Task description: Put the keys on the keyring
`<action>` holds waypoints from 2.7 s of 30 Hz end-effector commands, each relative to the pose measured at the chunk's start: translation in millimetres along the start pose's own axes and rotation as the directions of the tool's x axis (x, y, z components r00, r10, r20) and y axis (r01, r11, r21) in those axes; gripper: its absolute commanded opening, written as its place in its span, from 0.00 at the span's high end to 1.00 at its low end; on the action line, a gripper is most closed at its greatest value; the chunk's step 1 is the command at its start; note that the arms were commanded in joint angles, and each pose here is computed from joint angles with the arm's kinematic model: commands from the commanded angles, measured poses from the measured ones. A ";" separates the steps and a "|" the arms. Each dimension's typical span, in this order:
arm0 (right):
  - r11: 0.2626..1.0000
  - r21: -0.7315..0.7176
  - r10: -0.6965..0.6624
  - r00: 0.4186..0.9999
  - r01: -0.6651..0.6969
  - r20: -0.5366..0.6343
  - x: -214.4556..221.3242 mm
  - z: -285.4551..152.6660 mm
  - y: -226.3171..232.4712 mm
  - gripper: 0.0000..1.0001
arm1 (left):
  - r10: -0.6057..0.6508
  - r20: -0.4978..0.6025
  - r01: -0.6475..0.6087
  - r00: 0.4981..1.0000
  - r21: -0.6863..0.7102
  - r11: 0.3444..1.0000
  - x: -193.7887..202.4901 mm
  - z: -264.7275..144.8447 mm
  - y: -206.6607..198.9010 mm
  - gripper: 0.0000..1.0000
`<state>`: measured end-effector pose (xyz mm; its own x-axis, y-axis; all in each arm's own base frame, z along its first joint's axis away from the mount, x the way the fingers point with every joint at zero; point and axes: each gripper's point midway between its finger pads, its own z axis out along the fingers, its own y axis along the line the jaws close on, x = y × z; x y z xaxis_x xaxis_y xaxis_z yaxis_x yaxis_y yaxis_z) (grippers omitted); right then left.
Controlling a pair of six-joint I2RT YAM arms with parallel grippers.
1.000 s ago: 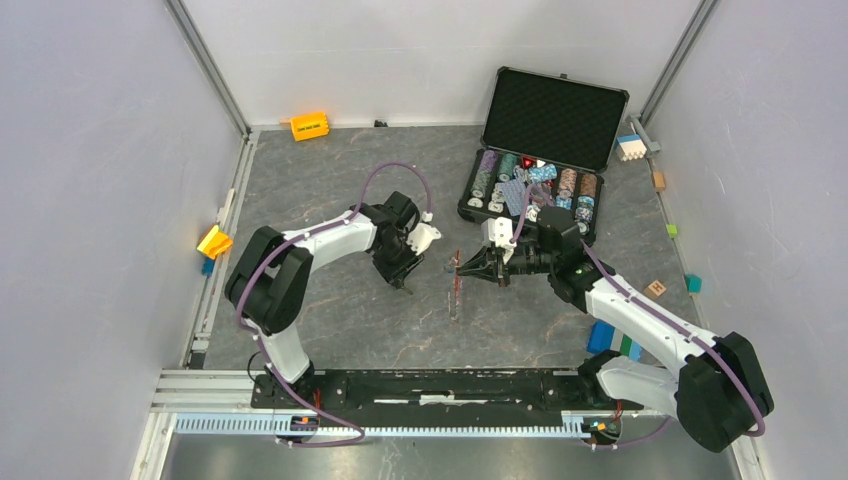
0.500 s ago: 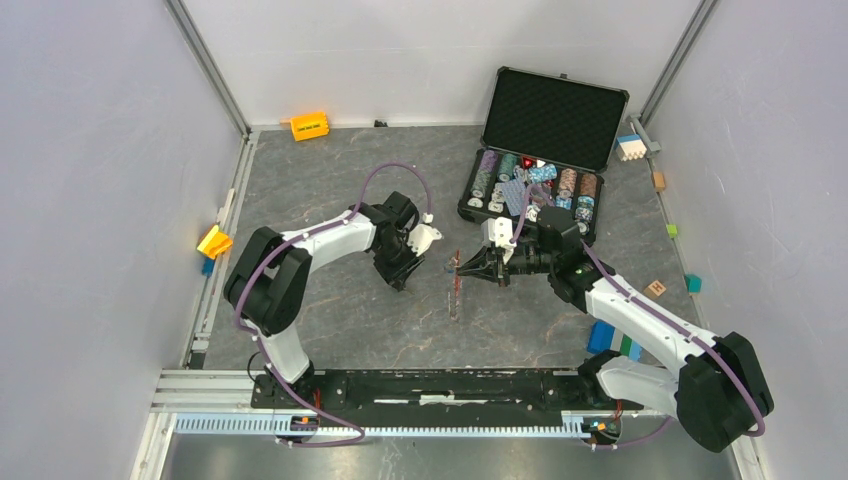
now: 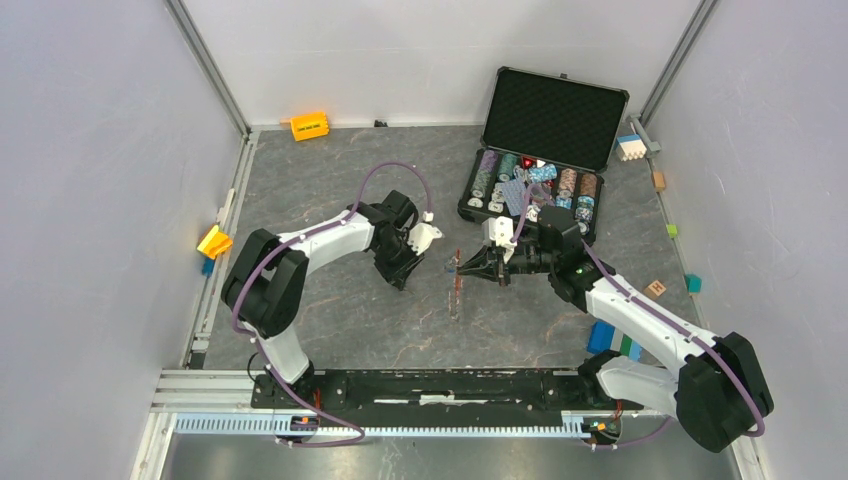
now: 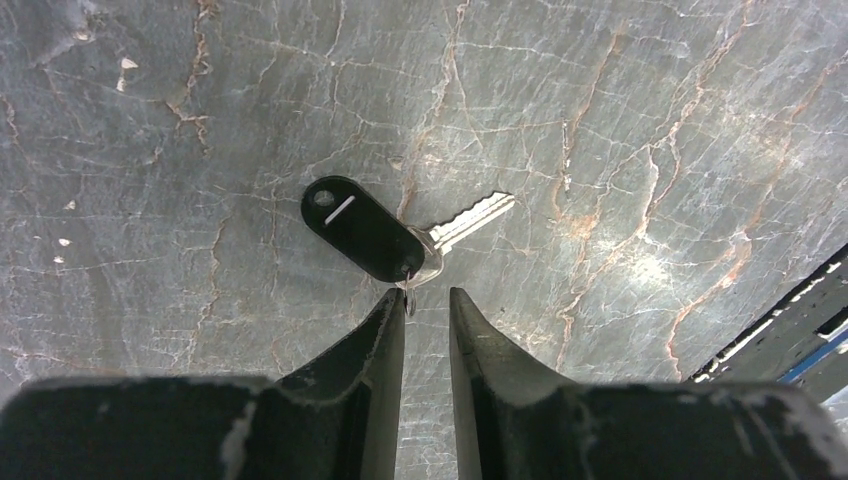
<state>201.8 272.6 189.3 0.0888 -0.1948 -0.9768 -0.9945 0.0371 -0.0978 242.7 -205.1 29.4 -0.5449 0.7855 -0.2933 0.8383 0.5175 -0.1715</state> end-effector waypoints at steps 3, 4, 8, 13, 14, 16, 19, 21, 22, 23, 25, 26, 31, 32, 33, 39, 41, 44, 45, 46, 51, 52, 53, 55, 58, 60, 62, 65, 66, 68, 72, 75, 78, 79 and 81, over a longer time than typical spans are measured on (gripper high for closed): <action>1.000 0.012 -0.023 1.000 0.023 0.020 -6.3 -0.3 -4.6 1.00 | 0.012 0.039 -0.014 0.999 0.043 0.999 -9.4 -9.4 -8.4 0.72; 1.000 0.012 -0.023 1.000 0.023 0.020 -6.3 -0.2 -4.5 1.00 | 0.012 0.036 -0.013 0.999 0.045 0.999 -8.6 -8.6 -8.4 0.73; 1.000 0.013 -0.021 1.000 0.020 0.019 -5.7 -0.3 -4.9 1.00 | 0.010 0.026 -0.011 1.000 0.030 0.999 -6.3 -7.6 -5.7 0.73; 1.000 0.012 -0.022 1.000 0.022 0.020 -6.5 -0.4 -4.8 1.00 | 0.002 0.021 -0.001 1.000 -0.038 0.999 -5.8 -6.0 6.6 0.69; 1.000 0.012 -0.022 1.000 0.021 0.020 -6.2 -0.5 -4.7 1.00 | 0.002 0.021 -0.002 1.000 -0.044 0.999 -6.1 -6.3 7.7 0.67; 1.000 0.011 -0.022 1.000 0.022 0.021 -6.4 -0.4 -4.4 1.00 | 0.003 0.021 -0.002 1.000 -0.050 0.999 -6.0 -6.1 8.9 0.64; 1.000 0.012 -0.020 1.000 0.020 0.020 -5.8 -0.5 -5.1 1.00 | 0.004 0.026 -0.003 1.000 -0.044 0.999 -6.2 -6.5 6.6 0.62; 1.000 0.013 -0.020 1.000 0.020 0.020 -6.0 -0.5 -5.7 1.00 | -0.004 0.036 0.005 0.999 -0.042 0.999 -7.0 -6.6 5.3 0.60; 1.000 0.012 -0.019 1.000 0.018 0.019 -5.5 -0.3 -5.5 1.00 | -0.008 0.041 0.010 0.999 -0.047 0.999 -7.5 -6.6 4.7 0.57; 1.000 0.012 -0.018 1.000 0.018 0.018 -5.0 -0.1 -5.6 1.00 | -0.009 0.045 0.011 0.999 -0.058 0.998 -7.8 -6.2 4.9 0.56; 1.000 0.013 -0.014 1.000 0.014 0.015 -3.8 0.1 -5.8 1.00 | -0.004 0.051 0.008 0.999 -0.086 0.996 -9.7 -6.3 5.3 0.52; 1.000 0.013 -0.015 1.000 0.015 0.014 -3.6 0.1 -6.0 1.00 | -0.002 0.055 0.008 0.998 -0.095 0.995 -10.6 -5.5 4.8 0.51; 1.000 0.016 -0.014 1.000 0.014 0.011 -2.7 0.0 -6.9 1.00 | 0.007 0.053 0.001 0.999 -0.138 0.990 -14.8 1.3 4.5 0.49; 1.000 0.018 -0.016 1.000 0.016 0.011 -2.7 -0.1 -7.3 1.00 | 0.010 0.052 -0.002 0.999 -0.139 0.990 -15.8 2.8 3.7 0.48; 1.000 0.018 -0.014 1.000 0.014 0.009 -2.3 -0.2 -7.4 1.00 | 0.012 0.047 -0.005 0.999 -0.141 0.990 -16.3 4.4 3.4 0.48; 1.000 0.017 -0.016 1.000 0.016 0.011 -2.9 -0.5 -7.1 1.00 | 0.009 0.016 -0.006 1.000 -0.163 0.987 -13.1 11.4 7.8 0.49; 1.000 0.016 -0.016 1.000 0.015 0.012 -2.9 -0.5 -7.0 1.00 | 0.008 0.010 -0.006 1.000 -0.167 0.986 -11.7 12.1 8.3 0.50; 1.000 0.015 -0.014 1.000 0.014 0.011 -2.6 -0.1 -7.4 1.00 | 0.008 -0.003 -0.009 1.000 -0.162 0.987 -8.2 13.6 7.5 0.52; 1.000 0.016 -0.014 1.000 0.014 0.011 -2.9 -0.5 -7.7 1.00 | 0.008 -0.007 -0.009 1.000 -0.159 0.987 -7.6 14.3 6.7 0.53; 1.000 0.016 -0.012 1.000 0.012 0.010 -2.2 -0.4 -7.6 1.00 | 0.009 -0.009 -0.011 1.000 -0.157 0.988 -7.0 14.9 6.2 0.54; 1.000 0.016 -0.012 1.000 0.012 0.010 -2.1 -0.2 -7.6 1.00 | 0.011 -0.023 -0.015 1.000 -0.152 0.988 -3.6 16.3 5.5 0.61; 1.000 0.015 -0.011 1.000 0.011 0.010 -2.1 -0.2 -7.4 1.00 | 0.012 -0.021 -0.016 1.000 -0.152 0.988 -3.5 15.6 5.6 0.62; 1.000 0.016 -0.009 1.000 0.009 0.009 -1.9 -0.4 -7.6 1.00 | 0.014 -0.018 -0.016 1.000 -0.153 0.988 -4.2 14.8 5.6 0.63; 1.000 0.016 -0.010 1.000 0.010 0.009 -1.9 -0.4 -7.6 1.00 | 0.017 -0.014 -0.019 1.000 -0.157 0.987 -5.0 13.1 5.9 0.65; 1.000 0.016 -0.010 1.000 0.010 0.009 -2.0 -0.4 -7.7 1.00 | 0.023 -0.009 -0.024 1.000 -0.158 0.987 -5.6 11.3 5.7 0.65; 1.000 0.016 -0.010 1.000 0.010 0.009 -2.0 -0.4 -7.7 1.00 | 0.028 -0.005 -0.029 1.000 -0.159 0.987 -6.8 9.9 5.7 0.65; 1.000 0.016 -0.010 1.000 0.009 0.009 -1.9 -0.3 -7.4 1.00 | 0.032 -0.002 -0.032 0.999 -0.159 0.987 -7.3 9.1 5.6 0.65; 1.000 0.016 -0.011 1.000 0.010 0.010 -2.3 -0.3 -7.4 1.00 | 0.037 0.001 -0.037 0.999 -0.154 0.987 -8.0 8.9 4.7 0.67; 1.000 0.015 -0.011 1.000 0.011 0.011 -2.7 -0.2 -7.3 1.00 | 0.039 0.000 -0.038 0.999 -0.153 0.988 -7.6 8.9 4.5 0.68; 1.000 0.016 -0.010 1.000 0.010 0.010 -2.5 -0.4 -7.4 1.00 | 0.041 0.001 -0.041 0.999 -0.151 0.988 -7.4 8.7 4.2 0.70; 1.000 0.017 -0.011 1.000 0.011 0.011 -3.0 -0.7 -7.6 1.00 | 0.045 -0.001 -0.044 0.999 -0.150 0.988 -6.1 8.7 3.8 0.71; 1.000 0.017 -0.010 1.000 0.010 0.011 -2.8 -0.8 -7.7 1.00 | 0.050 -0.001 -0.049 0.999 -0.151 0.987 -6.2 8.7 4.1 0.70; 1.000 0.018 -0.012 1.000 0.012 0.011 -3.5 -0.9 -7.9 1.00 | 0.053 -0.002 -0.053 0.999 -0.150 0.987 -6.3 8.6 4.3 0.71; 1.000 0.018 -0.011 1.000 0.011 0.011 -3.3 -1.1 -7.9 1.00 | 0.054 -0.002 -0.054 0.999 -0.150 0.987 -6.0 8.7 4.3 0.71; 1.000 0.017 -0.010 1.000 0.010 0.010 -2.7 -0.9 -7.7 1.00 | 0.056 -0.003 -0.056 0.998 -0.150 0.987 -5.8 8.4 4.2 0.71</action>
<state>205.7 271.3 184.7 0.0741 -0.2043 -0.9761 -0.9952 0.0483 -0.0857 248.7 -207.0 15.9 -0.5216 0.8092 -0.2704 0.8435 0.5368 -0.0207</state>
